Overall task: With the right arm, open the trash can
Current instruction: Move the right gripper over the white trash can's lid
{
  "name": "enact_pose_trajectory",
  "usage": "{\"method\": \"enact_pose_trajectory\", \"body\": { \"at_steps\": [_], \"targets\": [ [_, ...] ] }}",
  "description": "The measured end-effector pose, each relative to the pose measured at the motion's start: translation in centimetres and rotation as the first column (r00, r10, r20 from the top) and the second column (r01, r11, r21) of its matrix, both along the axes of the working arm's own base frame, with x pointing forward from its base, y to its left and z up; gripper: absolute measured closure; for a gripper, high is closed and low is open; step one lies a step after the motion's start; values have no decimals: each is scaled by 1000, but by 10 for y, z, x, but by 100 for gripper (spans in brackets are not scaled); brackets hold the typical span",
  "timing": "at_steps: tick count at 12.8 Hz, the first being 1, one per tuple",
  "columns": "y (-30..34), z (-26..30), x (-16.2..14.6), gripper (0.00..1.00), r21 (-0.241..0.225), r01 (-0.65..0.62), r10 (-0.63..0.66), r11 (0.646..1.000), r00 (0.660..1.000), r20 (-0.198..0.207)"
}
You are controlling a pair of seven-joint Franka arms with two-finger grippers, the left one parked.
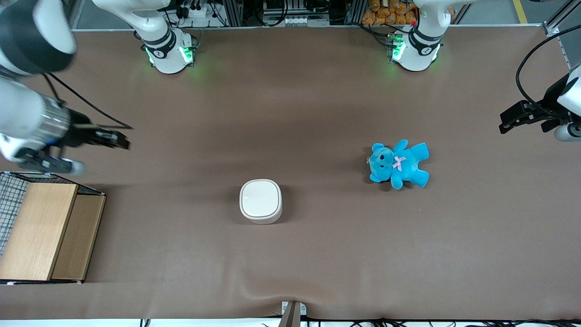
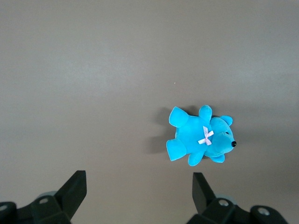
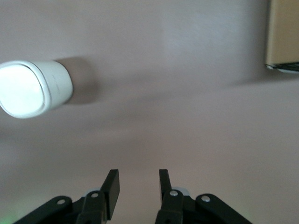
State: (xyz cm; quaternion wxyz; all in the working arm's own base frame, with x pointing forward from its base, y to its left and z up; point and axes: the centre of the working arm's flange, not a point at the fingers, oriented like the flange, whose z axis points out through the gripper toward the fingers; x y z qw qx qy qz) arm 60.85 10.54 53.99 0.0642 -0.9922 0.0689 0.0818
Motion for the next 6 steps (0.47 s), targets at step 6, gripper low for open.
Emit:
{"method": "enact_pose_trajectory", "body": {
  "at_steps": [6],
  "targets": [
    [82, -41, 31, 79, -8, 62, -62, 998, 998, 10]
  ]
}}
